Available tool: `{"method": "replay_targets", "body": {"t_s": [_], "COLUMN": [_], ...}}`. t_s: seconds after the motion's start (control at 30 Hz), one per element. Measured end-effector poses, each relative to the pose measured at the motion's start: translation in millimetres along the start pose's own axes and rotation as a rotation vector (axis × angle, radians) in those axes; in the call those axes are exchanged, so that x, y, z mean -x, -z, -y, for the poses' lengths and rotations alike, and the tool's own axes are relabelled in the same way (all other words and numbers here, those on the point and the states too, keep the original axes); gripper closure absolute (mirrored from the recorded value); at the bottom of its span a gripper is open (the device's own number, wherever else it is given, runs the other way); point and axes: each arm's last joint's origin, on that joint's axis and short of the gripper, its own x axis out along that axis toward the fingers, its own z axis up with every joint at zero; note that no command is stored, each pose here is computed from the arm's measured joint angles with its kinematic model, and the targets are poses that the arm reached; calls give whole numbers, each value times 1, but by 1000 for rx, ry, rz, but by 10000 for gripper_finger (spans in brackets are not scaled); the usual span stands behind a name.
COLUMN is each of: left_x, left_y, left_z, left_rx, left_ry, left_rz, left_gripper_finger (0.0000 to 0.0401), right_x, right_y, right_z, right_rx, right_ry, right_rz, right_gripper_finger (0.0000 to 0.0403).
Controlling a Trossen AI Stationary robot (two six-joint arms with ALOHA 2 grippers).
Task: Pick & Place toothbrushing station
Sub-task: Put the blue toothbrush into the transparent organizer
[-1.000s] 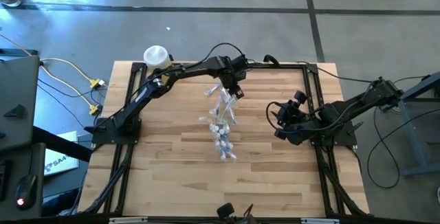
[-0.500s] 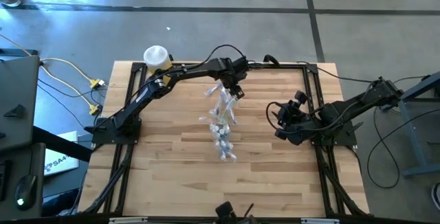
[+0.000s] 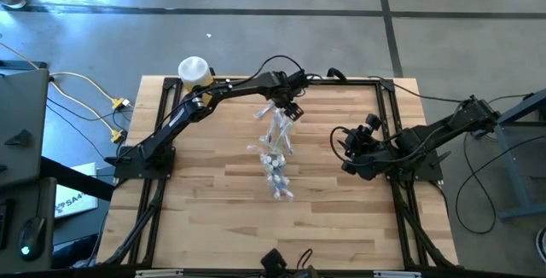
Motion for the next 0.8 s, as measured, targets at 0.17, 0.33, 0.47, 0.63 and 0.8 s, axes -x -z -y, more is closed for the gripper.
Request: {"method": "replay_targets", "body": {"t_s": [0.17,0.33,0.47,0.63,0.8], "left_x": [-3,-6,-5,-5,-4], "left_y": [2,5,6,9,12], "left_z": [0,-1,-1,1,8], "left_rx": [22,23,22,15,-1], "left_ry": [-9,-25,-27,-22,-12], "left_rz": [-24,-49,-53,-85,-92], "left_gripper_finger": [180,180,180,180,180], "right_x": [0,0,0,0,0], "right_y": [0,0,0,0,0], "right_z": [0,0,0,0,0], "right_rx": [0,0,0,0,0], "right_ry": [0,0,0,0,0], "right_rz": [0,0,0,0,0], "right_gripper_finger": [259,259,259,259,259]}}
